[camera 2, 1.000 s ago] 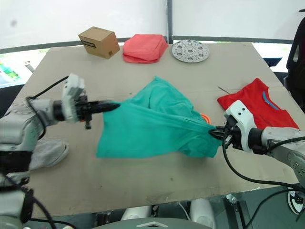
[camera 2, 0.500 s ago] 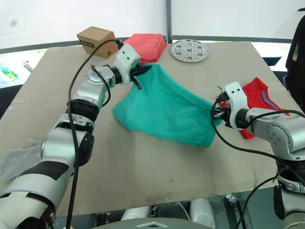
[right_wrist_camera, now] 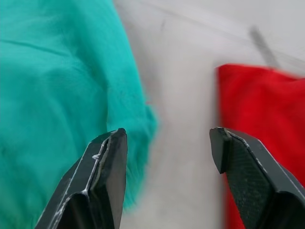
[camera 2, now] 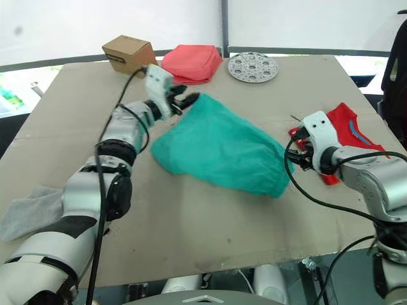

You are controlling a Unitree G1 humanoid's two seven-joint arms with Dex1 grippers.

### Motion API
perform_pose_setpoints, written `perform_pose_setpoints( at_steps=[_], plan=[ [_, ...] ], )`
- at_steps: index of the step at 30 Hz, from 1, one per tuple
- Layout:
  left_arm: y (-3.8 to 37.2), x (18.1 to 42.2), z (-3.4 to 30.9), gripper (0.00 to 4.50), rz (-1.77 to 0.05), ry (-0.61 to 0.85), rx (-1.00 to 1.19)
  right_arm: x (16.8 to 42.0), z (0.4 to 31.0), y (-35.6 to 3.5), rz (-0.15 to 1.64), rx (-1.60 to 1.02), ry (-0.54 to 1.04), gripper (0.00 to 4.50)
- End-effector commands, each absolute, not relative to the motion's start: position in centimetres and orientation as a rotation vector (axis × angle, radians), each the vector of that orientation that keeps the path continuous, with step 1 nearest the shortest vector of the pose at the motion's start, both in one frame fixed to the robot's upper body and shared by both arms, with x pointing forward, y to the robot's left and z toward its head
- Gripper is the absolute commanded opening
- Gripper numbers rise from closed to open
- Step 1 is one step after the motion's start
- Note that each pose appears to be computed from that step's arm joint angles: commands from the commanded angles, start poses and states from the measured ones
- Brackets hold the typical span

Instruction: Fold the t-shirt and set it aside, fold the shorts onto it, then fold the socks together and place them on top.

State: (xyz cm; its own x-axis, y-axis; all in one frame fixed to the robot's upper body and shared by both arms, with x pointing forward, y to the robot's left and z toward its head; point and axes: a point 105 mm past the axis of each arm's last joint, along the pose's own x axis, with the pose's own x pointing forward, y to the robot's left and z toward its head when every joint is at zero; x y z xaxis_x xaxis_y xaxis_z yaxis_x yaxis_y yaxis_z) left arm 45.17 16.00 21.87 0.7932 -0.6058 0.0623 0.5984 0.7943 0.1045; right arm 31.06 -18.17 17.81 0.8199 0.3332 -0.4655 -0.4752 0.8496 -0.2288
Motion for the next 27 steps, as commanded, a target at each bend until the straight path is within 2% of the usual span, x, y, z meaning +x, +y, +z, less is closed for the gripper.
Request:
perform_pose_setpoints(
  at_steps=[1, 3, 5, 8, 10, 13, 15, 18, 21, 27],
  plan=[
    [14.6, 42.1, 23.0, 2.67, -0.795, -0.127, 0.080, 29.6, 20.5, -15.3, 0.566, -0.386, 0.278, 2.70],
    [14.2, 40.8, 21.5, 2.67, -0.808, -0.090, 0.108, 29.8, 20.2, -14.7, 0.565, -0.424, 0.253, 2.70],
    [13.2, 40.1, 19.3, 2.67, -0.806, -0.054, 0.122, 31.0, 19.6, -14.1, 0.532, -0.429, 0.212, 2.70],
    [12.5, 40.3, 16.4, 2.67, -0.757, -0.014, 0.143, 32.2, 18.5, -11.6, 0.561, -0.295, 0.160, 2.70],
    [12.5, 41.5, 14.3, 2.67, -0.667, 0.013, 0.214, 33.2, 15.9, -10.9, 0.522, -0.346, 0.202, 2.70],
    [14.3, 43.1, 9.9, 2.67, -0.482, 0.147, 0.311, 33.8, 10.5, -11.4, 0.430, -0.384, 0.390, 2.70],
    [15.1, 42.8, 7.7, 2.67, -0.455, 0.223, 0.341, 34.0, 9.1, -11.2, 0.415, -0.403, 0.432, 2.70],
    [15.7, 42.0, 6.7, 2.67, -0.459, 0.254, 0.336, 34.2, 8.7, -10.9, 0.419, -0.458, 0.433, 2.70],
    [17.5, 38.7, 6.4, 2.67, -0.424, 0.283, 0.264, 35.1, 9.3, -10.0, 0.473, -0.537, 0.358, 2.70],
    [21.2, 32.4, 8.3, 2.67, -0.189, 0.269, 0.167, 35.2, 10.4, -6.2, 0.699, -0.632, 0.211, 2.70]
  ],
)
